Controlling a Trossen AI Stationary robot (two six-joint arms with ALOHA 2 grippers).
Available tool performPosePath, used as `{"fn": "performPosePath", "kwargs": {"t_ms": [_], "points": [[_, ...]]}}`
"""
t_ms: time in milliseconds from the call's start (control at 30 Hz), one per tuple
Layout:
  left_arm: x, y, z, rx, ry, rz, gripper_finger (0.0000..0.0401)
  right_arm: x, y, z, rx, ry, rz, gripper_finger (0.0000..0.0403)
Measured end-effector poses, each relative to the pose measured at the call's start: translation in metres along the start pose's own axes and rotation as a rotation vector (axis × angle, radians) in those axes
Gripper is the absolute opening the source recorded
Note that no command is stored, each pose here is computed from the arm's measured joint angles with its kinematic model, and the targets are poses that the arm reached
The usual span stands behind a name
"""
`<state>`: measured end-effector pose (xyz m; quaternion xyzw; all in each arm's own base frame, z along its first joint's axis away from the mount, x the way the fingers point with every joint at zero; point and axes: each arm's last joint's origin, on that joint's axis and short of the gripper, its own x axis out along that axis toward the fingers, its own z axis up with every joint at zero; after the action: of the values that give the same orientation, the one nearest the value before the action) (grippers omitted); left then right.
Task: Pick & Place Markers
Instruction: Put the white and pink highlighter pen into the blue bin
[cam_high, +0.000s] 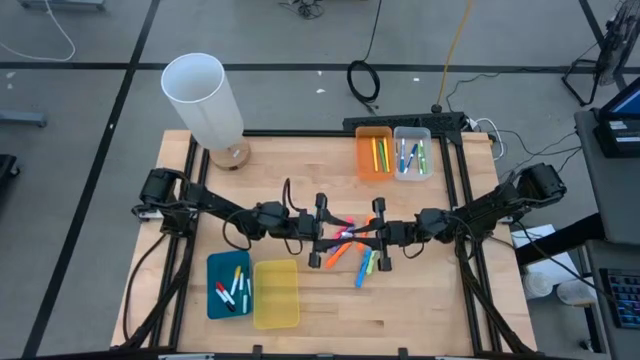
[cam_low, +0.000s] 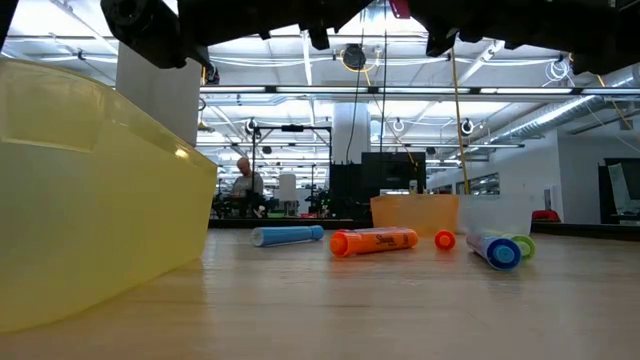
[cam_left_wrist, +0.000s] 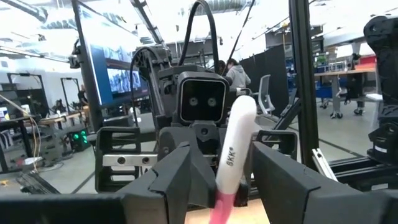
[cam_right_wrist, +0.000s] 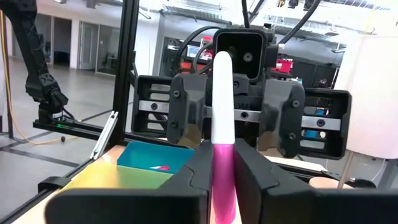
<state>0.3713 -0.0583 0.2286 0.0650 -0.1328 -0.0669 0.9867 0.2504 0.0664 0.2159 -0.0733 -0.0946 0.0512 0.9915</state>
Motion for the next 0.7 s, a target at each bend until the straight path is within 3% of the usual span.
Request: {"fn": "performPosePath", "kwargs": {"t_ms": [267,500,600,700], "points": [[0.0000,0.0011,-0.0007,0.025,0.001,-0.030,0.0154,0.0001,-0.0010,0.0000,-0.017,-0.002,-0.004,0.0027],[-0.0001,0.0045,-0.0008,0.004,-0.002,-0.036,0.0038,0.0004,-0.0031,-0.0007,-0.006,0.004,-0.015,0.0027],[-0.0001,0.0061,-0.0014,-0.035,0.008,-0.001,0.0038,0.0005,-0.0043,-0.0016,0.024,0.013,-0.022,0.0029],[-0.0001,0.0038,-0.0013,-0.040,0.016,0.019,0.0038,0.0007,-0.0061,-0.0034,0.035,0.030,-0.025,0.0058]]}}
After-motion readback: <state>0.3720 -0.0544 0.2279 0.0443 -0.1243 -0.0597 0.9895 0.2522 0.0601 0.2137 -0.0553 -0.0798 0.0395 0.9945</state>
